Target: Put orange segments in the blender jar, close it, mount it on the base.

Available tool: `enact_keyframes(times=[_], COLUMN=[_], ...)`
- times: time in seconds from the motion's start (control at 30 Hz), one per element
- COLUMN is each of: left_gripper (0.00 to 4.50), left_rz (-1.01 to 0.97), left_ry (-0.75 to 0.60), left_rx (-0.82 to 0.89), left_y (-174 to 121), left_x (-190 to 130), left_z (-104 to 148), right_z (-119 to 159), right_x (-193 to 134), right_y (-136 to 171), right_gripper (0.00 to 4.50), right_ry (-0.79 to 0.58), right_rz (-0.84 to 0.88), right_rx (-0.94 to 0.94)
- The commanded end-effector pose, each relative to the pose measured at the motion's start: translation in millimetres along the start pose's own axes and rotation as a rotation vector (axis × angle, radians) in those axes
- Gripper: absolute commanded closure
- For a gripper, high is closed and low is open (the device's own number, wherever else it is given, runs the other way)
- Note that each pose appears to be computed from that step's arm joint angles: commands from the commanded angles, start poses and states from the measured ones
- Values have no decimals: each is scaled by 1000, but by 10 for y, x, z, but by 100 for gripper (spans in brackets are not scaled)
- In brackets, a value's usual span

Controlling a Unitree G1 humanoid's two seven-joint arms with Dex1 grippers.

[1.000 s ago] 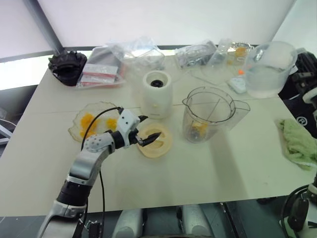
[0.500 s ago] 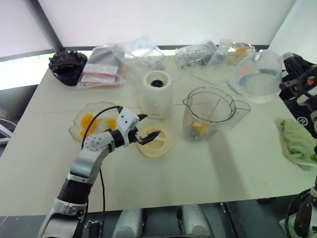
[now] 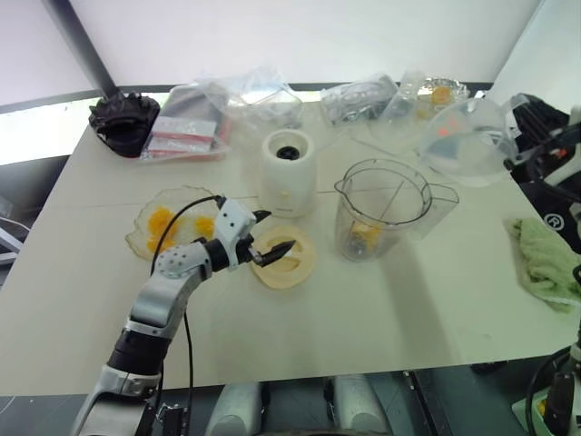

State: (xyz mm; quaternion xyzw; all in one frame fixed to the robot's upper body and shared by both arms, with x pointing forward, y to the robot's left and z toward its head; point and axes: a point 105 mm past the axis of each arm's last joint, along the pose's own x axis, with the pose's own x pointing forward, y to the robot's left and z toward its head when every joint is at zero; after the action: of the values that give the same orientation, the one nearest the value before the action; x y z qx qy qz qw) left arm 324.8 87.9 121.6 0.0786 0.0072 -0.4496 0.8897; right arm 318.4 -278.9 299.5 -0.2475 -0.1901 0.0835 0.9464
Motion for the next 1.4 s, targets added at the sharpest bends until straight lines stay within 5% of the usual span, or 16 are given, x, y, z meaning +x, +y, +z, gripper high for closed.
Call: enact_keyframes(times=[0.03,0.33,0.87,1.4], left_gripper=[0,0,0,0], left_rz=[4,7,6,13], left_ry=[-42,-44,-39,5], left_rx=[39,43,53,60], left_y=[13,6,7,-23], left_x=[1,-1,3,-273], left_z=[123,125,141,133], right_z=[232,198,-181,-927], right_x=[-3,17,-135,-426], right_y=[-62,-66,-547,-761], right_gripper=[446,446,446,446], right_ry=[-78,-77,-4,85], right_rz=[-7,-18,-316,-657], right_rx=[-87,-56,400,655])
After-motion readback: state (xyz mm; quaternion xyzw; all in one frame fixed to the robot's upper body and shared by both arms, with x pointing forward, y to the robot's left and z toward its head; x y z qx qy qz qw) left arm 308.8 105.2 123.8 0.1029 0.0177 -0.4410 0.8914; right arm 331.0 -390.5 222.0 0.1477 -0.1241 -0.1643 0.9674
